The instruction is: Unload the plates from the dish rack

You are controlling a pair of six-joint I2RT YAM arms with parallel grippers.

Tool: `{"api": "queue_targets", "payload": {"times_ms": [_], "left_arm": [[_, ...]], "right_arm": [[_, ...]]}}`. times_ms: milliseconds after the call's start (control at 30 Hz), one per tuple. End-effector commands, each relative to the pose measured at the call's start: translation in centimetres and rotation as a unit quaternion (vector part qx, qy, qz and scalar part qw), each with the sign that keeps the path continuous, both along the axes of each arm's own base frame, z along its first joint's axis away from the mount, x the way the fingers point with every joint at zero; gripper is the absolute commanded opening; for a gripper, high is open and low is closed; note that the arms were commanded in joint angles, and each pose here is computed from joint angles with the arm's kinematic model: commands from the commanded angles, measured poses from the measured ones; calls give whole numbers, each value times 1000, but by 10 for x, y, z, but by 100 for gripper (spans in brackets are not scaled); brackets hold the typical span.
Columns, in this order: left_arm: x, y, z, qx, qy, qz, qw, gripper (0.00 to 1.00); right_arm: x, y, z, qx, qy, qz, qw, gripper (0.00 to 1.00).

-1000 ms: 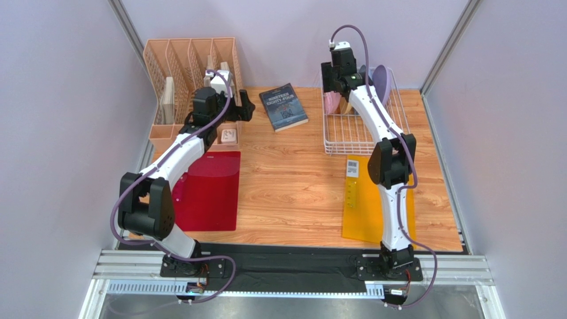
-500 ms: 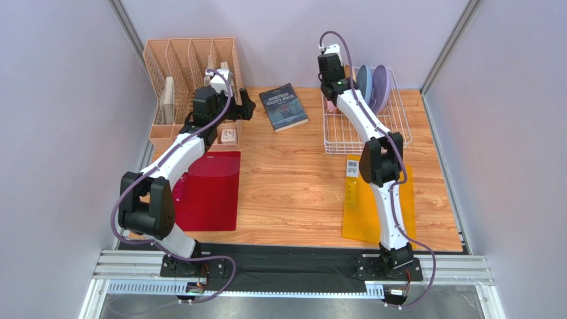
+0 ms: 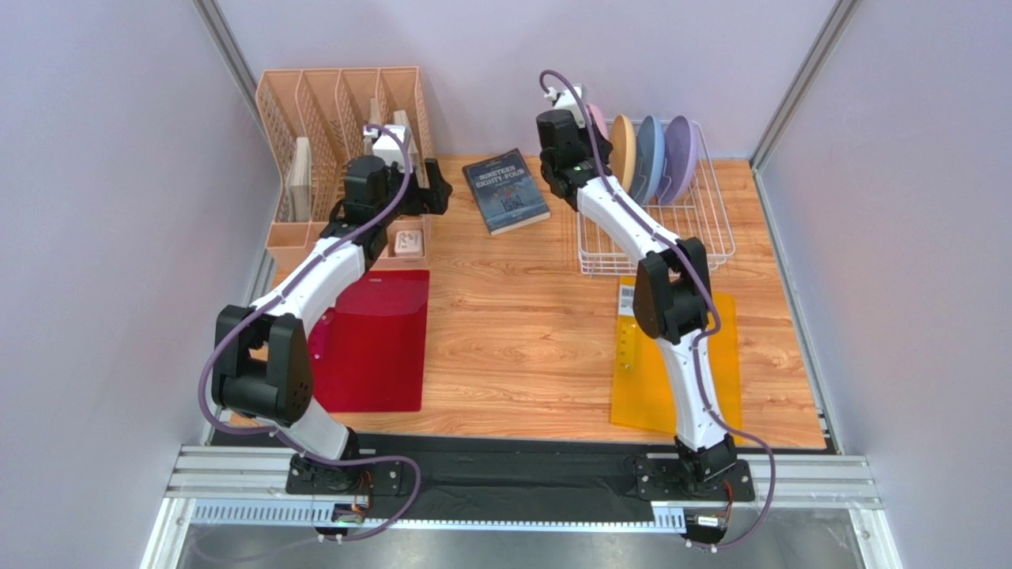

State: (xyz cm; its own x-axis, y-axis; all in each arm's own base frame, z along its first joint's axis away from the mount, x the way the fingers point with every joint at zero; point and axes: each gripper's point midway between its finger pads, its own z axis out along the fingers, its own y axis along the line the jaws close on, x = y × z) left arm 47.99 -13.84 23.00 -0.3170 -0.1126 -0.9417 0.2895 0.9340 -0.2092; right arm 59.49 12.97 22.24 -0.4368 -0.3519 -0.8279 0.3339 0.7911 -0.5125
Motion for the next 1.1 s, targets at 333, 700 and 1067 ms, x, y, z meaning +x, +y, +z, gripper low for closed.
{"api": "queue_targets", "payload": {"times_ms": [333, 700, 1067], "left_arm": [[-3, -12, 13, -107, 11, -79, 991, 100], [-22, -55, 47, -218, -34, -207, 953, 97], [-41, -76, 28, -241, -31, -237, 941, 94]], "right_arm": [[-90, -4, 141, 110, -109, 44, 987, 0], [-151, 50, 104, 321, 1, 239, 916, 0], [-176, 85, 82, 461, 66, 317, 826, 0]]}}
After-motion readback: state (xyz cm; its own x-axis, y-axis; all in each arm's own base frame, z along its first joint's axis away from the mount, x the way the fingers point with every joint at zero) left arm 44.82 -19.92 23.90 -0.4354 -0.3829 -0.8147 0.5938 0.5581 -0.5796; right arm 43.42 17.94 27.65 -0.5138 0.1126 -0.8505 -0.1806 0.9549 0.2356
